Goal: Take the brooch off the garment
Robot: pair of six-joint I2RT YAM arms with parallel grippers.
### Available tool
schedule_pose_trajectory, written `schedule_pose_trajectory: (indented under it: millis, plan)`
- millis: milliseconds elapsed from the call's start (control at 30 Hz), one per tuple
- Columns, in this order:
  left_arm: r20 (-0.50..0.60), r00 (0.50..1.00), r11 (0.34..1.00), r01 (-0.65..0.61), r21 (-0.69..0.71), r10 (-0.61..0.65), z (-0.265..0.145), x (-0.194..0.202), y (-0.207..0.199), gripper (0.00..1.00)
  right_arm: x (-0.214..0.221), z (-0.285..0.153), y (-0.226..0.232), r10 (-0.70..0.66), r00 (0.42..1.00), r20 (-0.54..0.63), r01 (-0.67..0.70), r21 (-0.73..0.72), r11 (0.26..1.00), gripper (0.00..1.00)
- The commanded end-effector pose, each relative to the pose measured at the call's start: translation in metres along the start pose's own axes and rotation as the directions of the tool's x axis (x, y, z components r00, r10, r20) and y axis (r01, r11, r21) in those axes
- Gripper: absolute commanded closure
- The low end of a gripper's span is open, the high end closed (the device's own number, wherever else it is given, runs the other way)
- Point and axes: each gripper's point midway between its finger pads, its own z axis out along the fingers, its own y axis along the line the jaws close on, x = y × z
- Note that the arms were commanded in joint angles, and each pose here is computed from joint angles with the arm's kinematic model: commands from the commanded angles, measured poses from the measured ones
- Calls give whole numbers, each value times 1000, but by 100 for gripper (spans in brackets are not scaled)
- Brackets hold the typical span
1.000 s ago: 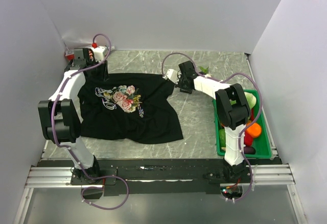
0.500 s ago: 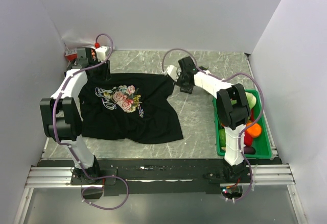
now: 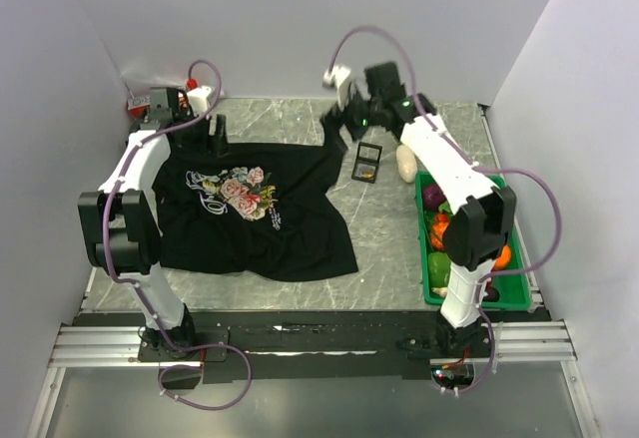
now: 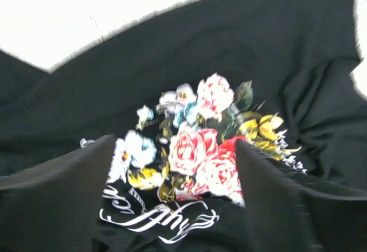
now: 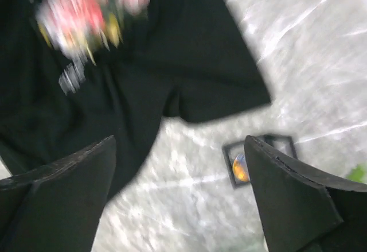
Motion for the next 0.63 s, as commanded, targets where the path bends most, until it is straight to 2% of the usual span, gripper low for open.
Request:
schedule_pose_trajectory:
  millis: [0, 33, 67, 100, 133, 200, 267, 300, 333, 367, 500, 600]
  plan:
    - [153, 988, 998, -26, 51, 18, -29, -66, -18, 4, -140, -86, -6, 94, 919, 382, -136, 86, 987, 0]
    - [203, 979, 999, -39, 36, 31, -39, -87, -18, 4, -141, -85, -9, 159, 915, 372, -202, 80, 976, 0]
    - [225, 974, 999, -41, 29, 33, -44, -97, -18, 4, -152, -93, -11, 167, 904, 393, -222, 99, 970, 0]
    - [245, 969, 999, -45, 22, 39, -48, -107, -17, 4, -173, -119, -27, 143, 879, 454, -258, 201, 945, 0]
    - [294, 954, 998, -65, 5, 61, -61, -131, -18, 4, -175, -124, -30, 152, 875, 459, -283, 232, 931, 0]
    - [332, 943, 999, -30, -23, 36, -69, -151, -11, 4, -181, -148, -48, 115, 860, 497, -320, 350, 881, 0]
    - [414, 909, 998, -23, -53, 43, -87, -186, -4, 4, -199, -192, -52, 11, 820, 572, -315, 436, 843, 0]
    - [447, 894, 998, 17, -57, 10, -95, -197, 2, 4, -185, -183, -57, 8, 838, 545, -308, 462, 832, 0]
    - [497, 867, 998, 20, -64, 15, -110, -215, 2, 4, -190, -213, -52, -60, 823, 565, -293, 512, 807, 0]
    - [527, 850, 997, 44, -57, -7, -115, -225, 5, 4, -197, -225, -54, -103, 801, 590, -295, 539, 789, 0]
    - [683, 729, 994, 40, -102, 41, -152, -272, 13, 4, -182, -245, -62, -92, 813, 574, -348, 607, 714, 0]
    - [742, 665, 990, 26, -137, 85, -170, -289, 13, 4, -174, -261, -74, -87, 810, 580, -400, 655, 642, 0]
